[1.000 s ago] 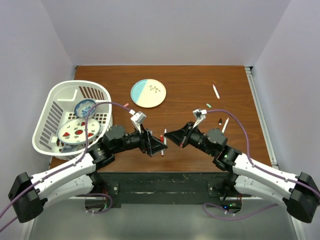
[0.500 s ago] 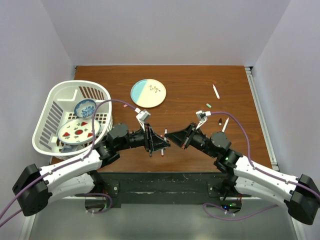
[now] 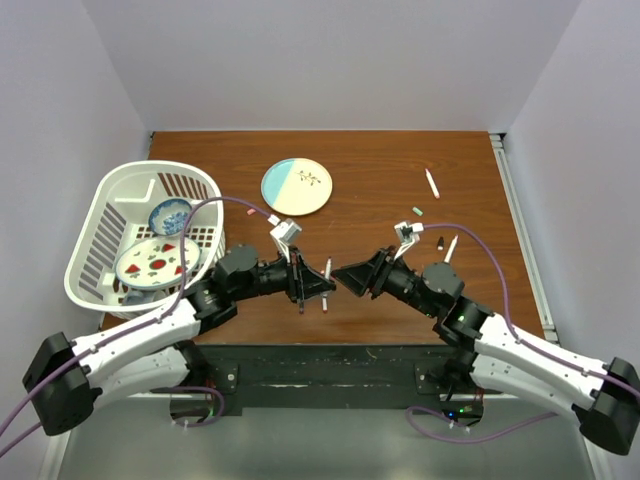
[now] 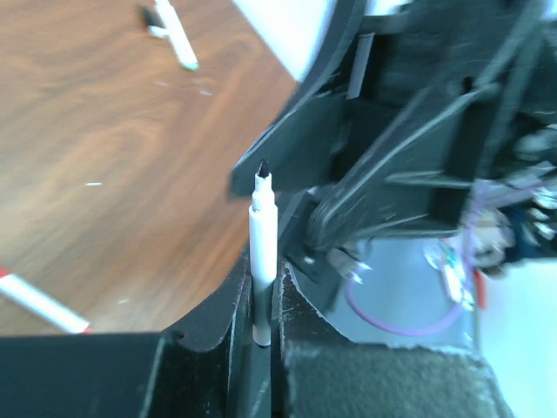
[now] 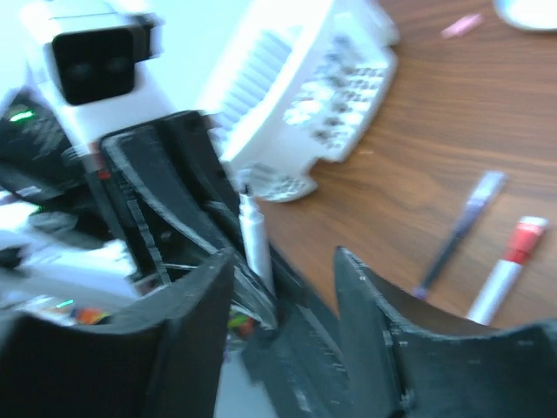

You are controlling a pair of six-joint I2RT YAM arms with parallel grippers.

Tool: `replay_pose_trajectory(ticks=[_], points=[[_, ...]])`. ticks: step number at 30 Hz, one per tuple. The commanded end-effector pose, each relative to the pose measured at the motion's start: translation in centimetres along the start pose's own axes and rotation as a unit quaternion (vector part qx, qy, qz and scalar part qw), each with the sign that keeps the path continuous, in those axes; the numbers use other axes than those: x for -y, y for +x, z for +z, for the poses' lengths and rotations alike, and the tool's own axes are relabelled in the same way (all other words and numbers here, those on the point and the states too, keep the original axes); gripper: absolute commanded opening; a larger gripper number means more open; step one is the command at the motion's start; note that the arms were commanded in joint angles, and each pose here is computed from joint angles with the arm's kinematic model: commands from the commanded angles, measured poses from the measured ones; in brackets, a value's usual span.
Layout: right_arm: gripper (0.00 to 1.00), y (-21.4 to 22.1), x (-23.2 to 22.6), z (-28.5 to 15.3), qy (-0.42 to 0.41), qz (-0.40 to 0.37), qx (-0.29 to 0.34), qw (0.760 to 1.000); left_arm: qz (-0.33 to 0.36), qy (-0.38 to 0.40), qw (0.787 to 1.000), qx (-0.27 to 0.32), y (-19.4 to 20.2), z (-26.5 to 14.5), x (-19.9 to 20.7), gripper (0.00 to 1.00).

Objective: Insert the pens into the pen caps

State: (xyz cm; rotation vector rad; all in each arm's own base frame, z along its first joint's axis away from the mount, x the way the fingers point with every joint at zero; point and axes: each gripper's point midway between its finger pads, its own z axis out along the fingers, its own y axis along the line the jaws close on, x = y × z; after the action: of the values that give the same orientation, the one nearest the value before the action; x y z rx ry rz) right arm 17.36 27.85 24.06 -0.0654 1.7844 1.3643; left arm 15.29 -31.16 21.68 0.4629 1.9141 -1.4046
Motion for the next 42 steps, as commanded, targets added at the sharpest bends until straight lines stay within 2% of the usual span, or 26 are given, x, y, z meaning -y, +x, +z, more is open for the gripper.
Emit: replay_pose_trajectory(ticks=[1,2,3,4,5,6,8,10,12,13,15,16,19,20,22,23,24,27,32,37,42], points=[[0.59,-4.2,1.0,-1.2,0.102,-0.080,0.038,0.991,0.047,-0.082,0.995,0.032,-2.2,-2.0,-1.5,0.00],[0.60,-3.7,2.7,-1.9,0.144,-0.099,0.021,0.984,0.053,-0.095,0.993,0.041,-2.6,-2.4,-1.8,0.00],[0.61,-5.5,3.5,-2.3,0.185,-0.111,0.051,0.975,0.063,-0.105,0.992,0.040,-2.7,-2.9,-2.0,0.00],[0.62,-6.0,4.4,-2.7,0.214,-0.123,0.055,0.967,0.067,-0.116,0.990,0.037,-2.6,-3.5,-2.1,0.00],[0.62,-6.0,6.1,-3.5,0.259,-0.145,0.046,0.954,0.074,-0.125,0.989,0.041,-2.9,-3.9,-2.2,0.00],[0.62,-7.5,7.4,-4.0,0.311,-0.159,0.069,0.935,0.092,-0.129,0.986,0.050,-3.7,-4.5,-1.9,0.00],[0.61,-8.6,10.2,-5.3,0.383,-0.181,0.070,0.903,0.105,-0.166,0.980,0.044,-3.8,-5.5,-2.9,0.00],[0.61,-10.4,13.0,-6.0,0.446,-0.181,0.075,0.874,0.126,-0.191,0.973,0.038,-4.1,-6.7,-3.2,0.00],[0.61,-11.5,14.9,-6.5,0.479,-0.176,0.071,0.857,0.147,-0.222,0.963,0.047,-5.1,-7.7,-3.8,0.00],[0.61,-12.4,16.6,-7.1,0.512,-0.175,0.074,0.838,0.151,-0.235,0.960,0.038,-4.8,-8.1,-4.2,0.00],[0.61,-13.5,18.1,-7.9,0.544,-0.181,0.078,0.815,0.166,-0.245,0.954,0.038,-4.9,-8.7,-4.5,0.00],[0.61,-14.1,19.7,-8.8,0.574,-0.181,0.075,0.795,0.170,-0.249,0.953,0.035,-4.8,-8.8,-4.7,0.00],[0.60,-14.9,23.3,-10.2,0.611,-0.161,0.061,0.773,0.170,-0.246,0.954,0.029,-4.0,-8.8,-5.2,0.00],[0.60,-14.7,24.0,-9.7,0.602,-0.148,0.049,0.783,0.170,-0.244,0.954,0.024,-3.8,-8.7,-5.2,0.00],[0.59,-15.2,26.1,-10.5,0.611,-0.124,0.034,0.781,0.170,-0.242,0.955,0.017,-3.5,-8.7,-5.2,0.00],[0.59,-14.3,27.3,-9.6,0.598,-0.110,0.004,0.794,0.171,-0.244,0.954,0.016,-3.5,-8.7,-5.3,0.00],[0.58,-14.7,27.7,-9.4,0.594,-0.105,-0.001,0.797,0.172,-0.244,0.954,0.016,-3.5,-8.7,-5.3,0.00],[0.54,-14.7,30.3,-9.0,0.592,-0.095,-0.037,0.800,0.174,-0.242,0.954,0.020,-3.6,-8.8,-5.2,0.00],[0.49,-13.6,34.7,-9.5,0.606,-0.061,-0.091,0.788,0.174,-0.239,0.955,0.025,-3.6,-9.0,-5.1,0.00],[0.47,-13.7,36.5,-9.9,0.620,-0.051,-0.100,0.777,0.175,-0.240,0.955,0.025,-3.6,-9.0,-5.1,0.00],[0.48,-13.6,37.1,-9.4,0.614,-0.052,-0.110,0.780,0.173,-0.240,0.955,0.022,-3.5,-8.9,-5.2,0.00]])
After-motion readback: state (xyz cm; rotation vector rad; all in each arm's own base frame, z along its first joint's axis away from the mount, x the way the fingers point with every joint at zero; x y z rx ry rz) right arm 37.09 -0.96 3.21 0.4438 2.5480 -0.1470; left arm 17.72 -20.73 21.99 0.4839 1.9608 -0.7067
